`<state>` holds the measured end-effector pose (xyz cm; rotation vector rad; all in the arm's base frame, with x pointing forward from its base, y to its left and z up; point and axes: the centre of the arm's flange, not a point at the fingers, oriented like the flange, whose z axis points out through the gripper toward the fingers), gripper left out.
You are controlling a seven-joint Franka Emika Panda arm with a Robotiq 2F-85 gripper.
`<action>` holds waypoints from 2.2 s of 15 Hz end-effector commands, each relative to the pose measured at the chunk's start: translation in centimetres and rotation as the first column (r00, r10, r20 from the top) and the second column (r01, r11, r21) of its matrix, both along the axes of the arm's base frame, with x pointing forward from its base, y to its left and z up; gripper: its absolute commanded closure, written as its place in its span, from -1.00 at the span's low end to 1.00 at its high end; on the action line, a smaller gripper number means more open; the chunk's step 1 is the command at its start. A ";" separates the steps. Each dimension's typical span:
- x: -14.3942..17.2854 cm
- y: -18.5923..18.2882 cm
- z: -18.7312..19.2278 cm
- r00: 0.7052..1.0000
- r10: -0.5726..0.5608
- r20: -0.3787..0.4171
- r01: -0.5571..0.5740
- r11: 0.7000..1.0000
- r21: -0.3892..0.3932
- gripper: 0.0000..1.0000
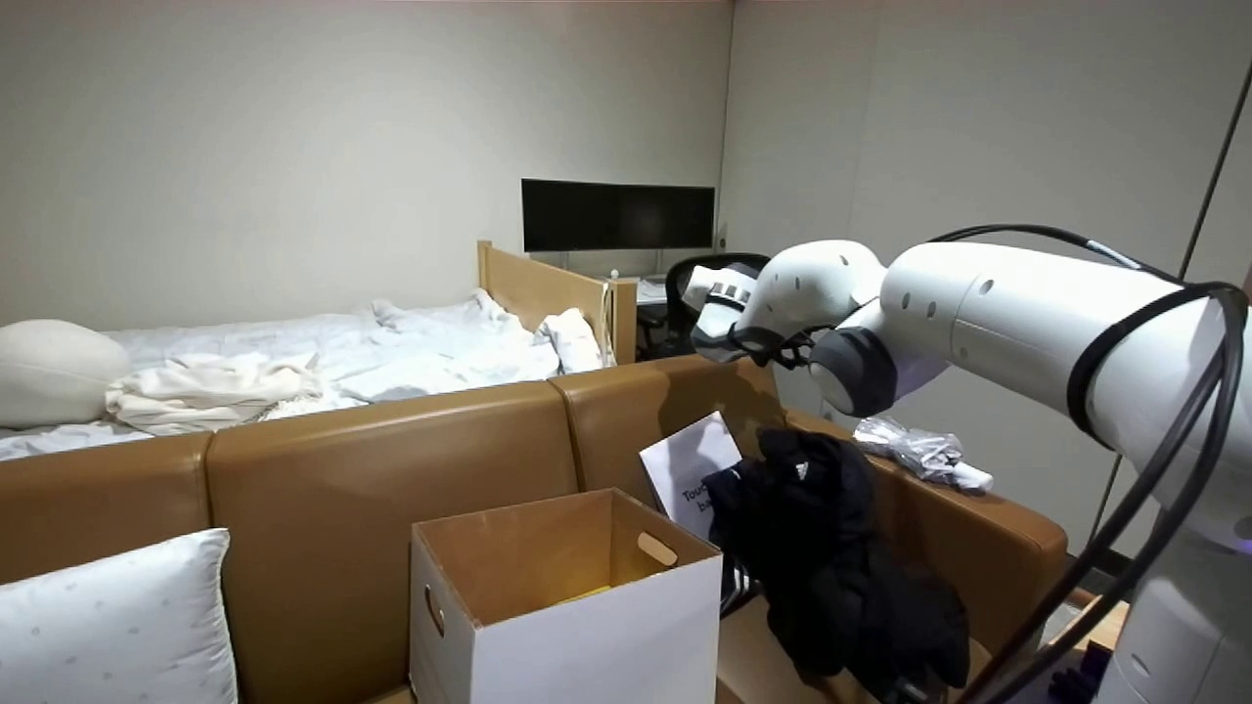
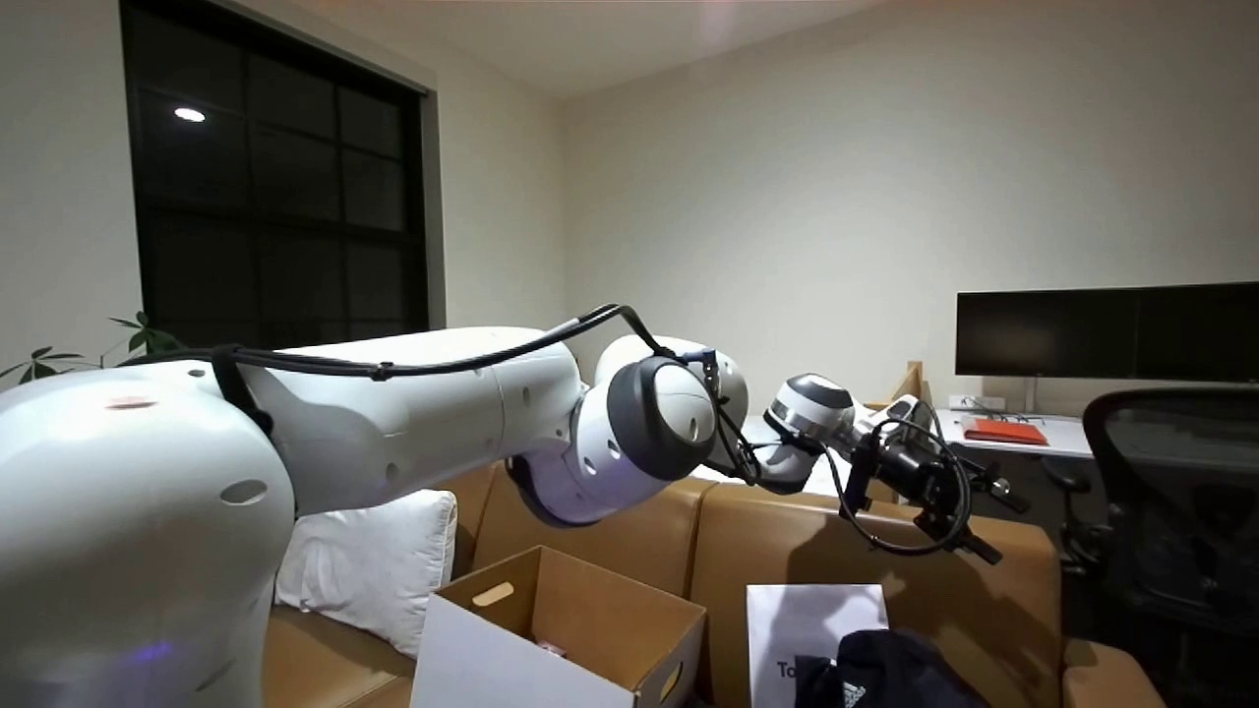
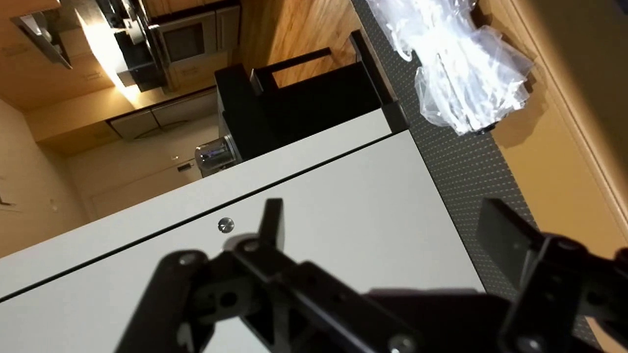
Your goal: Remove the clothes from the box, put them on the couch, and then put the umbrella on the couch in the box
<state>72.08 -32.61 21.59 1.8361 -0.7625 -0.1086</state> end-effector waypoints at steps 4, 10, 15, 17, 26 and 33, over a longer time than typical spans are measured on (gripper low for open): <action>6.5 -2.6 3.0 0.979 0.034 0.199 -0.059 0.991 0.121 -1.00; 4.4 -11.9 3.2 0.912 0.002 0.410 -0.108 0.966 0.236 -1.00; 1.0 -18.2 -0.3 0.884 -0.281 0.374 0.141 0.922 0.360 -1.00; -0.6 -19.6 -1.9 0.872 -0.333 0.359 0.194 0.908 0.370 -1.00; -4.4 -22.3 -5.8 0.864 -0.381 0.329 0.259 0.897 0.359 -1.00; -3.6 -20.7 -12.2 0.974 -0.124 0.191 0.043 0.923 0.382 -1.00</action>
